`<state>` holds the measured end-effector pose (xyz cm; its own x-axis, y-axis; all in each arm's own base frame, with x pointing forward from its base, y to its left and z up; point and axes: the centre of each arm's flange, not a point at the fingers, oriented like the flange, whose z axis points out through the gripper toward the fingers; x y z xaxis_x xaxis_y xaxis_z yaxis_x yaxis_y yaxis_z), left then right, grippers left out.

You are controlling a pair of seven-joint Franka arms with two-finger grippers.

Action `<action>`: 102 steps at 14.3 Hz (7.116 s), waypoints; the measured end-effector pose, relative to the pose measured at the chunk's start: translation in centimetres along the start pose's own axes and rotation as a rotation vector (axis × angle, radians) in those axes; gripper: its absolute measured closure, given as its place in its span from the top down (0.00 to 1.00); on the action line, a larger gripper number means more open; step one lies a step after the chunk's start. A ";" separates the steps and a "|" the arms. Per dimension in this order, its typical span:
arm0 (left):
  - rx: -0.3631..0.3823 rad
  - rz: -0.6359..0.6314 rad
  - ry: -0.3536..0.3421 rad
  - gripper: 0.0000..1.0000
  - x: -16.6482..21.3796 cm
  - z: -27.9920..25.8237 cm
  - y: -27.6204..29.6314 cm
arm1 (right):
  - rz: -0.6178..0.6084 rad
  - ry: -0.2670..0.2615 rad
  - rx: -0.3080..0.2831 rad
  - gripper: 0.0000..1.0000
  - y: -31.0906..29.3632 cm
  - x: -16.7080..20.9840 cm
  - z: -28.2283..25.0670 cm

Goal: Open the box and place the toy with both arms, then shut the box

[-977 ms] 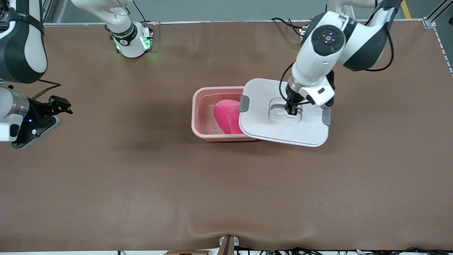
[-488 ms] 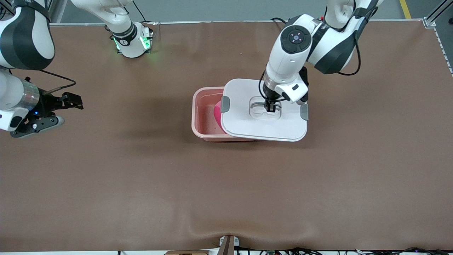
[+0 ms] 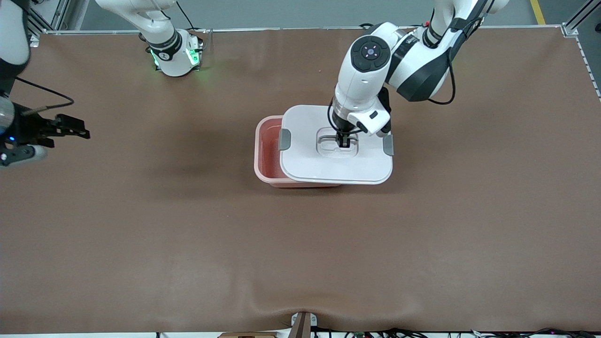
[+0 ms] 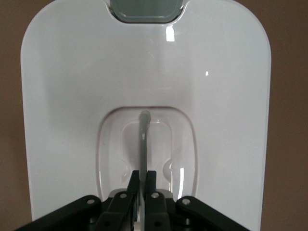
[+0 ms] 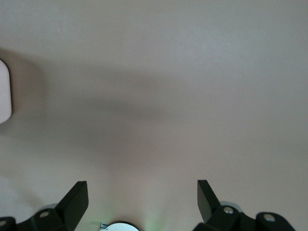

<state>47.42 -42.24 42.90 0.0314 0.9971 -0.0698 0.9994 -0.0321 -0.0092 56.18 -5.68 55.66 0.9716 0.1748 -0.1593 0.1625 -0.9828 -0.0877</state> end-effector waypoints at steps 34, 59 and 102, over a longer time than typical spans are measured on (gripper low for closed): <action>-0.070 -0.014 0.075 0.07 -9.4 8.0 -3.8 | 0.325 0.084 -0.027 1.00 -5.4 -2.2 -4.8; -0.108 0.034 0.114 1.00 -5.1 2.5 0.4 | 0.307 0.163 -0.027 1.00 -6.7 -3.3 -8.4; 0.117 1.084 0.178 1.00 35.3 -15.7 12.5 | 0.224 0.131 -0.035 1.00 -6.9 -3.4 -8.0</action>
<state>61.17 -6.35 55.96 0.9007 0.4319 0.0464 0.4342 -0.8921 -0.1250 53.09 -0.02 64.69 0.9977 -0.0541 -0.0418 -0.0554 -0.9980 -0.0304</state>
